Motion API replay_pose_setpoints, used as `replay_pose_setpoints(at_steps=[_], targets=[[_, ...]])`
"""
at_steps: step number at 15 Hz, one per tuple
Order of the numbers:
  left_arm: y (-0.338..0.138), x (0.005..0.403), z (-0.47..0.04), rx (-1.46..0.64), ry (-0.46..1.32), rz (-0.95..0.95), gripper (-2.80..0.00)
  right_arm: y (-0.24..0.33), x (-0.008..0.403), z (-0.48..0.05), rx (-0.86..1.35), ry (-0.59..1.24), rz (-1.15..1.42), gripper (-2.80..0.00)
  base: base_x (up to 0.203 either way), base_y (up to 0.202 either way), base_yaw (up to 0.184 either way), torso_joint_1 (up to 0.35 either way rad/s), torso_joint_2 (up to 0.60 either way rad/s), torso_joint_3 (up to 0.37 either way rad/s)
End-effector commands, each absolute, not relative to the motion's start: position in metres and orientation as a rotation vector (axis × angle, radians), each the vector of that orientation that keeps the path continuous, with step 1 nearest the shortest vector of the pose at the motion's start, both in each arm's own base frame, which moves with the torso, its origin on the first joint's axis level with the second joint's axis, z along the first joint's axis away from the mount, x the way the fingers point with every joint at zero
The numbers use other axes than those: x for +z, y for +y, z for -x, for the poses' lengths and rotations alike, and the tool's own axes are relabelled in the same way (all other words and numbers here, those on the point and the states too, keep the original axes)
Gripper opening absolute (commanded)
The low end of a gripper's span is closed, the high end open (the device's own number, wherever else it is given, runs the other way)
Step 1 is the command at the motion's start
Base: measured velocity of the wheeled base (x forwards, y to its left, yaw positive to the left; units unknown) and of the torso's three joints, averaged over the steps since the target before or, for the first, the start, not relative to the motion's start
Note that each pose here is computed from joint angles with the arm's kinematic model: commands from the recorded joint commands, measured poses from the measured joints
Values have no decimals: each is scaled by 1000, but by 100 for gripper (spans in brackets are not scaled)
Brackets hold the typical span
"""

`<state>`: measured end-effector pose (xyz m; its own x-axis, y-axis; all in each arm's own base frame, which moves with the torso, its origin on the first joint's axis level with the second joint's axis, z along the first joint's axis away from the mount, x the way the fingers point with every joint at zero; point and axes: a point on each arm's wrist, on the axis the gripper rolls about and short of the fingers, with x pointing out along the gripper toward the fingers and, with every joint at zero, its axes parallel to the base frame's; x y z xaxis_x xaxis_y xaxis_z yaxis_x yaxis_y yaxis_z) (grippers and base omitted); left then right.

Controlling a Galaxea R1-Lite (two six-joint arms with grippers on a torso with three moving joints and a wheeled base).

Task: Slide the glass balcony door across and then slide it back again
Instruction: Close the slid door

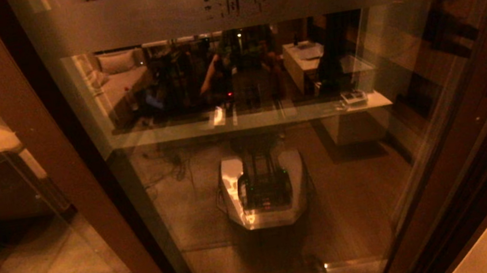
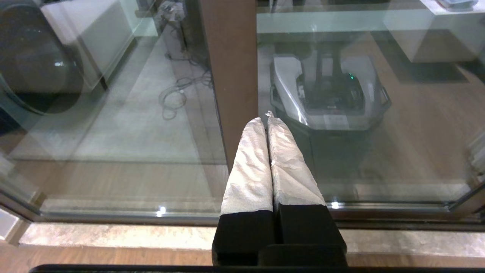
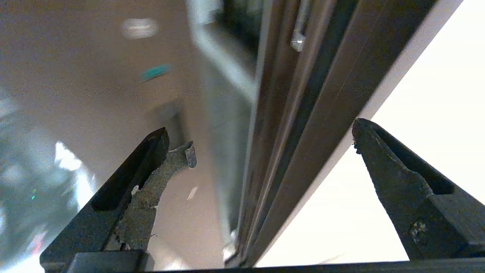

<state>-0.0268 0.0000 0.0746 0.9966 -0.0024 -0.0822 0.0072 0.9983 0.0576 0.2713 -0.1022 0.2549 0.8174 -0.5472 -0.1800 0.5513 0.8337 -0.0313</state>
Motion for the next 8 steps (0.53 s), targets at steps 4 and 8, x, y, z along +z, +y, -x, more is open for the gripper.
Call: replay_pose_setpoints(at_steps=[4, 8], targets=[[0, 74, 27, -4, 83, -58, -280, -88, 284, -215, -491, 176, -17, -280, 0, 0, 0, 0, 0, 0], [0, 74, 27, -5, 83, -58, -280, -86, 267, -206, -480, 338, 91, -280, 0, 0, 0, 0, 0, 0]])
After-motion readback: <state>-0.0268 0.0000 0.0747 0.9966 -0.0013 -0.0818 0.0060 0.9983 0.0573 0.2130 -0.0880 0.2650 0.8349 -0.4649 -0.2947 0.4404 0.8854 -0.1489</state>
